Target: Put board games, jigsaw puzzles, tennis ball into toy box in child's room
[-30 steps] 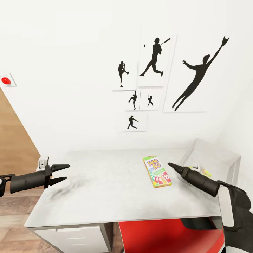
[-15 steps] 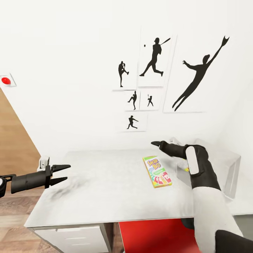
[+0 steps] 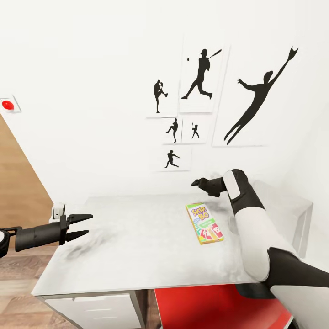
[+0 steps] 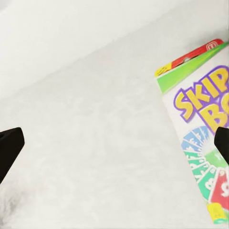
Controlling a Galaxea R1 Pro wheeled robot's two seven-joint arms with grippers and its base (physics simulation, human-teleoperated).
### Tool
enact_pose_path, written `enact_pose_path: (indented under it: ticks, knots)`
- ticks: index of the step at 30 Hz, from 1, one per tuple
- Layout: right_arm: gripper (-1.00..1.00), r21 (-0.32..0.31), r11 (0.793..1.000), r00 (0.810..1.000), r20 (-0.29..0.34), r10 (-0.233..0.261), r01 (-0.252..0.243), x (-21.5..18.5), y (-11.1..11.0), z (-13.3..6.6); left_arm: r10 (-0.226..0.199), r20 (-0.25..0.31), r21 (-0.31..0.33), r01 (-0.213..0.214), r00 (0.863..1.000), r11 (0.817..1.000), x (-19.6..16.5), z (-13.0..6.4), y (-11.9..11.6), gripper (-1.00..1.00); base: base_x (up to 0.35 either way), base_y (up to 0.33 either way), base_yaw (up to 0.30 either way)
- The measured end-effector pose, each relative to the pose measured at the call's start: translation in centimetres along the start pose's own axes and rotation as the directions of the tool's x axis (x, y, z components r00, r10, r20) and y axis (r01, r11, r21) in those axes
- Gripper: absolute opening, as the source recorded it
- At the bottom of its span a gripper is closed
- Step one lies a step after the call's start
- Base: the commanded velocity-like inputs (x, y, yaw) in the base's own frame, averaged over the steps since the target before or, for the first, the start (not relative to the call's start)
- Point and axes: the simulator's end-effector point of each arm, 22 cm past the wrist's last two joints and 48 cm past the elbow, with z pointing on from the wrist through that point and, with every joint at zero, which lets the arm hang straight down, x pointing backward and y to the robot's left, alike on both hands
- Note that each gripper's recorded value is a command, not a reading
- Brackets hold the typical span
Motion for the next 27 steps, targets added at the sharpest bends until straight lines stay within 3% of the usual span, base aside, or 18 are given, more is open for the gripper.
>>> enact_pose_path:
  ticks: [10, 27]
  knots:
    - [1.0, 0.126, 0.992, 1.0, -0.011, 0.003, -0.002, -0.5, -2.1, 0.6, 0.003, -0.001, 0.002, -0.003, 1.0, 1.0, 0.0, 0.0, -0.1, 1.0, 0.0, 0.0, 0.0]
    - [1.0, 0.147, 0.989, 1.0, -0.024, 0.008, -0.004, -0.7, -3.2, 0.5, 0.005, -0.003, 0.011, -0.005, 1.0, 1.0, 0.1, 0.1, -0.4, 1.0, 0.0, 0.0, 0.011]
